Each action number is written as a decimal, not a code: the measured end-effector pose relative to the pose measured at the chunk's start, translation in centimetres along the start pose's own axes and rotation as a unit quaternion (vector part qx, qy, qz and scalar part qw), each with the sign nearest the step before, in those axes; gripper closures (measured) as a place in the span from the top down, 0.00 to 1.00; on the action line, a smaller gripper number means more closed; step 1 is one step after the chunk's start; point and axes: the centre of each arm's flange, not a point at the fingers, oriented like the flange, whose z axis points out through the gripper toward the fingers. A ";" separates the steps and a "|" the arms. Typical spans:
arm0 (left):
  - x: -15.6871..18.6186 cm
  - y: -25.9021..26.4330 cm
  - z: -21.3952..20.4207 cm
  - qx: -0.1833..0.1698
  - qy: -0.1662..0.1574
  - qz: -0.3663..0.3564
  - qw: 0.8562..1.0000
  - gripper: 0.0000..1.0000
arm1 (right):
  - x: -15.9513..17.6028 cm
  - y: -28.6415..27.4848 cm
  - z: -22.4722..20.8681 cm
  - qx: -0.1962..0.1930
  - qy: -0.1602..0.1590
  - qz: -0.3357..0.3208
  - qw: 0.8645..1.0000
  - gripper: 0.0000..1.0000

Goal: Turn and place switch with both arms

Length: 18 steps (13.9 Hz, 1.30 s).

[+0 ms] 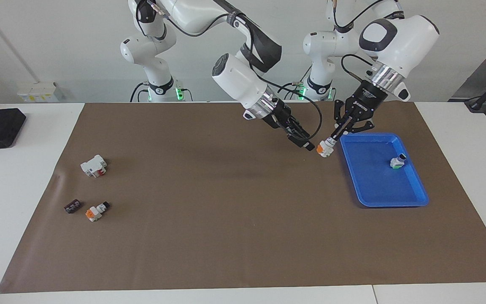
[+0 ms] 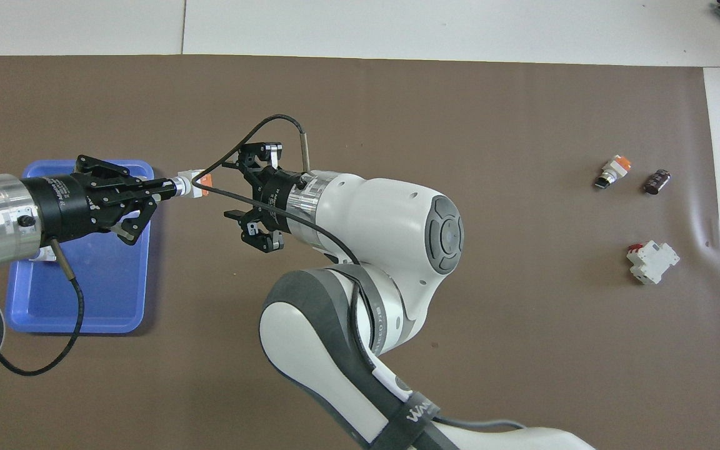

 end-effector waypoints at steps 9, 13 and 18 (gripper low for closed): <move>1.6 1.3 -0.2 -0.035 0.064 0.110 0.991 0.10 | 6.4 -4.1 -6.1 -0.063 0.181 -0.223 0.956 1.00; 6.7 4.8 -1.2 -0.037 0.102 0.215 0.971 0.10 | 12.7 -7.2 -14.3 -0.173 0.235 -0.355 0.888 1.00; 12.9 8.8 -2.1 -0.011 0.149 0.388 0.910 0.10 | 20.1 -8.7 -25.8 -0.306 0.280 -0.431 0.802 1.00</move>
